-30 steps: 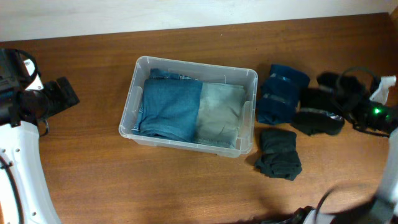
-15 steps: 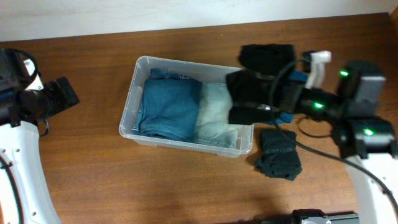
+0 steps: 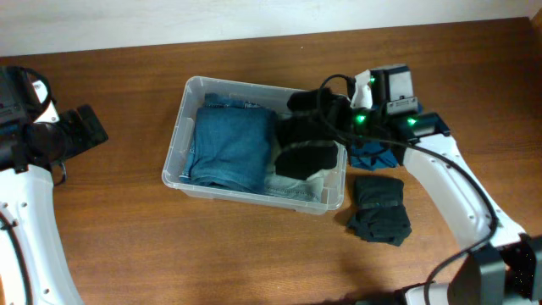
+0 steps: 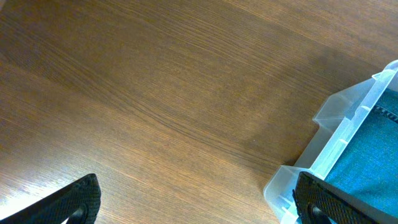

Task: Pack container
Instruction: 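Carry the black garment with the right gripper into the bin's right side, then grasp the teal taped garment with the right gripper and place in bin, then grasp the remaining black garment with the right gripper and lift, then lower the black garment into the bin with the right gripper and release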

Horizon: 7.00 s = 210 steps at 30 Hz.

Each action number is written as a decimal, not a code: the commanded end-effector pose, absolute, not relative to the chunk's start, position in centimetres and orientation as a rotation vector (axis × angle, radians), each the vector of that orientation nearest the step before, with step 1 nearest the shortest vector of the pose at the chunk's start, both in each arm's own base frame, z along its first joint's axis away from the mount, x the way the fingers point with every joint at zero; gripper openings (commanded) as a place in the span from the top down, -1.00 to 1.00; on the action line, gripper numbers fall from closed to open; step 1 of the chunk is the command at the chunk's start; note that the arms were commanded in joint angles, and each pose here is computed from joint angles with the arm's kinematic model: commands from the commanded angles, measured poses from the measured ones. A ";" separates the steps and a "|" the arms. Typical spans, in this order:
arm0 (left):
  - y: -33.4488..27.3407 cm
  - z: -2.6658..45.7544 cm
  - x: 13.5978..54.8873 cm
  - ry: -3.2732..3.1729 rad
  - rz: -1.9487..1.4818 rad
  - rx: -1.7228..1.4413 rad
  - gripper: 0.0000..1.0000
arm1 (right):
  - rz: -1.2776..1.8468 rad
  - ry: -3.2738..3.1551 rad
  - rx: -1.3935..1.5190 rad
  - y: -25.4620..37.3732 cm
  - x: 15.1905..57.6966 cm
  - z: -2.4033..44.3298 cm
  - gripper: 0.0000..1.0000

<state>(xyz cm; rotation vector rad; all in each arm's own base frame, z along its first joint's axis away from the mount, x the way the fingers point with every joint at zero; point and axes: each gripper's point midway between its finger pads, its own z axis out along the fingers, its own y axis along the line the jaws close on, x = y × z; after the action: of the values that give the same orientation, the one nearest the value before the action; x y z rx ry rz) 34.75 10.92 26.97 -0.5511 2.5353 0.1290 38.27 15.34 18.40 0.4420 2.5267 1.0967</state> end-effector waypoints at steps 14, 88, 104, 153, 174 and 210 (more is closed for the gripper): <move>11.0 26.8 34.7 2.540 0.126 -0.554 -0.99 | 0.952 2.197 0.358 8.8 36.5 29.5 -0.56; 11.0 26.8 34.7 2.540 0.126 -0.554 -0.99 | 1.247 2.230 0.279 16.5 33.8 31.3 0.83; 11.0 26.8 34.7 2.540 0.126 -0.554 -1.00 | 0.887 2.570 0.301 16.9 36.1 19.6 -0.50; 11.0 26.8 34.7 2.540 0.126 -0.554 -0.99 | 0.826 2.765 1.099 0.4 20.6 0.5 -0.43; 11.0 26.8 34.7 2.540 0.125 -0.554 -0.99 | 1.400 2.324 0.558 4.5 26.9 14.3 0.92; 11.0 26.8 34.7 2.540 0.125 -0.554 -1.00 | 1.233 2.246 0.431 26.3 39.9 18.0 0.91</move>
<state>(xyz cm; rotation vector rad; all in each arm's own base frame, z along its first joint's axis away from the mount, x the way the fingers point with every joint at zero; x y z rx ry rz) 34.74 10.92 26.97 -0.5507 2.5358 0.1291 38.30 26.72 19.99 0.3140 2.2408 1.2965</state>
